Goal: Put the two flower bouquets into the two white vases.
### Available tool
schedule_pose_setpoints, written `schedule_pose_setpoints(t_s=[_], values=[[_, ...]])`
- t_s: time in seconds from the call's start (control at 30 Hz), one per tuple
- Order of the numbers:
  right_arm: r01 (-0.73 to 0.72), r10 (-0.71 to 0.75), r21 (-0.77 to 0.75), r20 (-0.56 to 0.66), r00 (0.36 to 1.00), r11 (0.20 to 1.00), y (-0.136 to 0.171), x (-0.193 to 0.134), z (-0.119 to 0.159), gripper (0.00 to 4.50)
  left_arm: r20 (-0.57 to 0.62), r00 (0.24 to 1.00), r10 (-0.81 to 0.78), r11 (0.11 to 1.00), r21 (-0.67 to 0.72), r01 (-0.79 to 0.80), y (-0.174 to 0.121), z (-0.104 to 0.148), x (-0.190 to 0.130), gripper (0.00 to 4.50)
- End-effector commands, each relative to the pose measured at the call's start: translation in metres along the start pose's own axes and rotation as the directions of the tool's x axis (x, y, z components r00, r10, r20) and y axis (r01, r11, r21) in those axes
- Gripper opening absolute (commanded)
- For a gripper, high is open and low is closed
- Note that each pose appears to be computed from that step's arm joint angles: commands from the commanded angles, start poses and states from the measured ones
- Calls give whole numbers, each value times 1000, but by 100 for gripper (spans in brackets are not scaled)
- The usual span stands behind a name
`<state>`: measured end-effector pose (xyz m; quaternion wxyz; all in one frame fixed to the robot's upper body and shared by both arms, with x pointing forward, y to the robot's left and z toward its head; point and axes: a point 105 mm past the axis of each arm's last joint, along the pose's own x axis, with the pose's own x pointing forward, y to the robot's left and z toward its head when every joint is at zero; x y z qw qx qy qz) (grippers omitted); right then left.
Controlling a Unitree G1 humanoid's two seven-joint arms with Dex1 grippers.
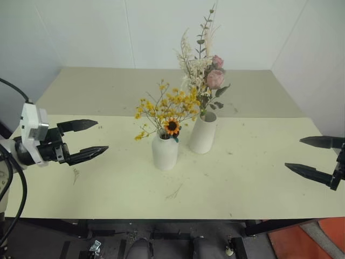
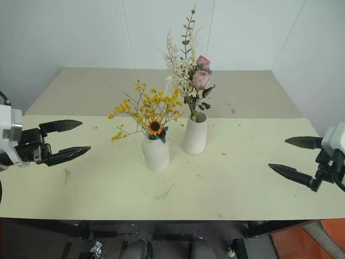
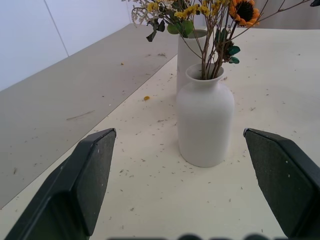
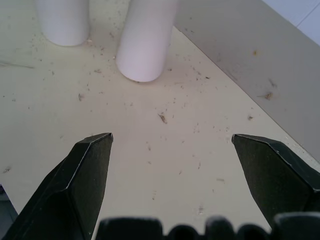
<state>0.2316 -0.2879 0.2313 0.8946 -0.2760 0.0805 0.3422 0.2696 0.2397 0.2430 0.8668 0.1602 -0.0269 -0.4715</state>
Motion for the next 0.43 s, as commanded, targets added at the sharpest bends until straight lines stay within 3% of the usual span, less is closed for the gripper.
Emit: schedule_pose_setpoints(t_s=[0.03, 0.43], values=[[87, -88, -49, -11, 996, 995, -9, -15, 6, 450, 18, 1000, -1, 1000, 30, 1, 7, 14, 1, 446], [107, -107, -9, -12, 994, 994, 4, -23, 3, 450, -36, 999, -35, 999, 30, 36, 11, 17, 2, 446]])
